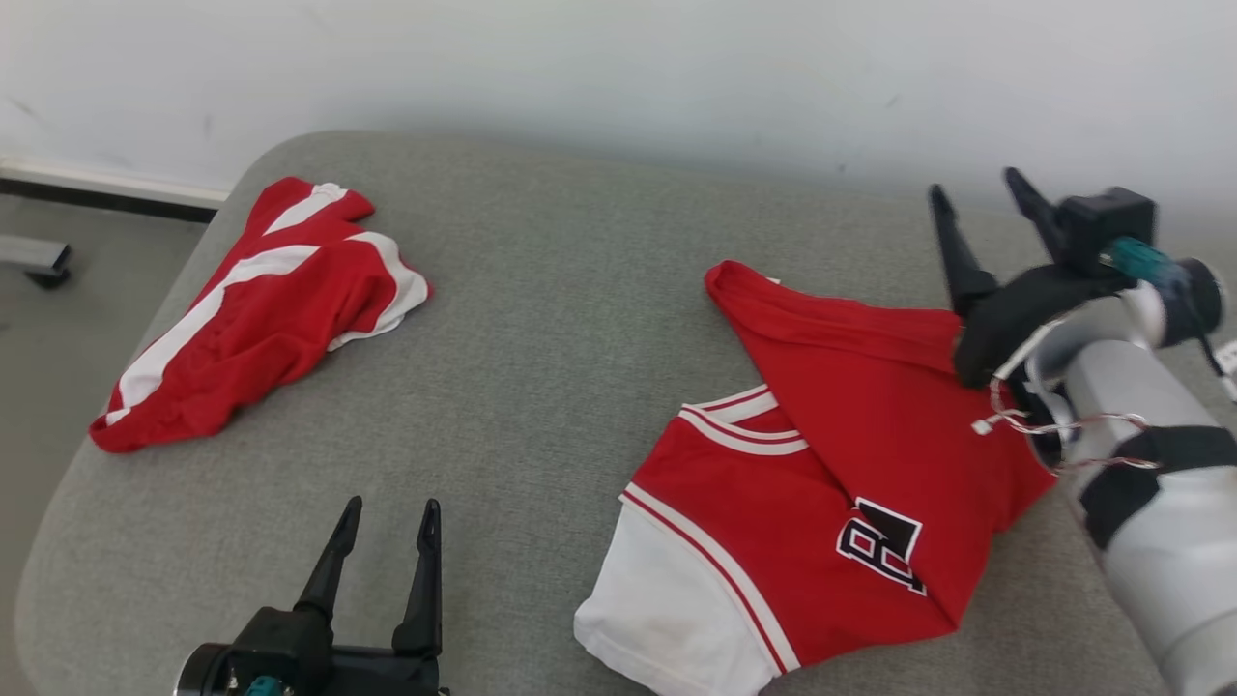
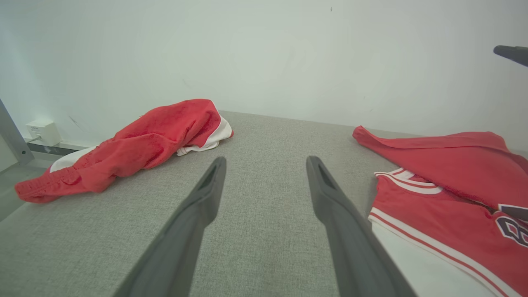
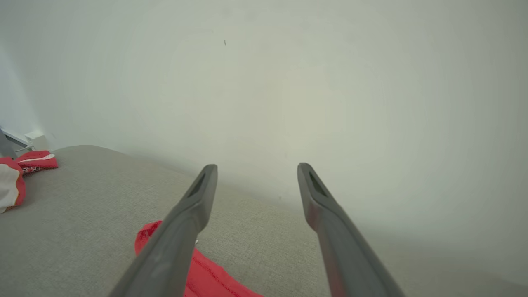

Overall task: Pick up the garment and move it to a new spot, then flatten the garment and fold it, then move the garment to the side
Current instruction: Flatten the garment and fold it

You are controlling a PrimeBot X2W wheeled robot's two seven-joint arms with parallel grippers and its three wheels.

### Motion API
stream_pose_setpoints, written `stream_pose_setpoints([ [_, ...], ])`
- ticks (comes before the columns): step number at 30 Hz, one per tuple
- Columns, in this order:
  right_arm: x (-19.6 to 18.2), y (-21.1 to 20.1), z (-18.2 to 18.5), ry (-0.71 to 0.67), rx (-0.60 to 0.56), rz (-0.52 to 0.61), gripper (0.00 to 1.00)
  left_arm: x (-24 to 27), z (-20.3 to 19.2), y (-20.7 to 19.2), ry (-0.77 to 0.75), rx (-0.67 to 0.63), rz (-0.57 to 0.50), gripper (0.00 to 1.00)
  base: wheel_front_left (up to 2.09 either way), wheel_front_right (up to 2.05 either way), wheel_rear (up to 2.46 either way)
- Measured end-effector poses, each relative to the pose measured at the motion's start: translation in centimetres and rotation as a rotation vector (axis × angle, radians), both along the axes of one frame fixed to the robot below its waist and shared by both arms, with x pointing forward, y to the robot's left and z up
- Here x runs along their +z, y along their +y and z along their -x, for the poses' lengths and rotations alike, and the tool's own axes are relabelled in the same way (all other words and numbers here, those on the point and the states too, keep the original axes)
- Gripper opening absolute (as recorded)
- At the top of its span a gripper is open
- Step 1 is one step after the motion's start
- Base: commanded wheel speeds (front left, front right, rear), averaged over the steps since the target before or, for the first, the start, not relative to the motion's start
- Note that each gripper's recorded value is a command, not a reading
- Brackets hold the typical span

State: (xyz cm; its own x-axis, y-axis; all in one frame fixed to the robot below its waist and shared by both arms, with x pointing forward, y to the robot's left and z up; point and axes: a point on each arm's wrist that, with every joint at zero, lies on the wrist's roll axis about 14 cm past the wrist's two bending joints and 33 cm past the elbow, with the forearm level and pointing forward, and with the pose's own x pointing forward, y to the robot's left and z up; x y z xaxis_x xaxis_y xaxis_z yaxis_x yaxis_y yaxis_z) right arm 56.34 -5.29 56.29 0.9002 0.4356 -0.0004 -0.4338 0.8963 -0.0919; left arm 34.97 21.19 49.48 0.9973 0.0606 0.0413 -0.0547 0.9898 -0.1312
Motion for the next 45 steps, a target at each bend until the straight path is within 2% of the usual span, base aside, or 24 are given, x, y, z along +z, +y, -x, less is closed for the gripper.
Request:
stream_pose_setpoints([
  [5, -0.6, -6.5, 1.1, -0.017, -0.109, 0.004, 1.00, 0.8, -0.6, -0.6, -0.027, -0.022, -0.005, 1.00, 0.00, 0.00, 0.00],
  [10, -4.2, -11.5, 3.9, 0.047, -0.199, 0.016, 1.00, 0.9, -0.8, -1.2, -0.031, -0.039, -0.008, 1.00, 0.00, 0.00, 0.00],
  [16, -8.8, -15.0, 7.4, 0.151, -0.280, 0.017, 1.00, 1.0, -1.1, -1.8, -0.036, -0.061, -0.015, 1.00, 0.00, 0.00, 0.00],
  [27, -14.7, -14.5, 8.1, 0.315, -0.304, 0.023, 1.00, 0.1, -2.0, -2.1, -0.007, -0.076, -0.026, 1.00, 0.00, 0.00, 0.00],
  [38, -17.6, -12.9, 6.7, 0.416, -0.302, 0.025, 1.00, -0.6, -1.8, -0.8, 0.021, -0.036, -0.038, 1.00, 0.00, 0.00, 0.00],
  [39, -18.0, -12.8, 6.4, 0.433, -0.310, 0.019, 0.64, -0.7, -1.8, -0.8, 0.024, -0.040, -0.039, 1.00, 0.00, 0.00, 0.00],
  [40, -18.0, -12.7, 6.2, 0.435, -0.310, 0.015, 0.22, -0.7, -1.9, -0.8, 0.024, -0.040, -0.040, 1.00, 0.00, 0.00, 0.00],
  [41, -18.0, -12.5, 6.1, 0.435, -0.308, 0.014, 0.00, -0.6, -1.9, -0.7, 0.023, -0.039, -0.040, 1.00, 0.00, 0.00, 0.00],
  [45, -17.4, -11.9, 5.5, 0.413, -0.294, -0.005, 0.00, -0.8, -2.0, -0.7, 0.029, -0.038, -0.038, 1.00, 0.00, 0.00, 0.00],
])
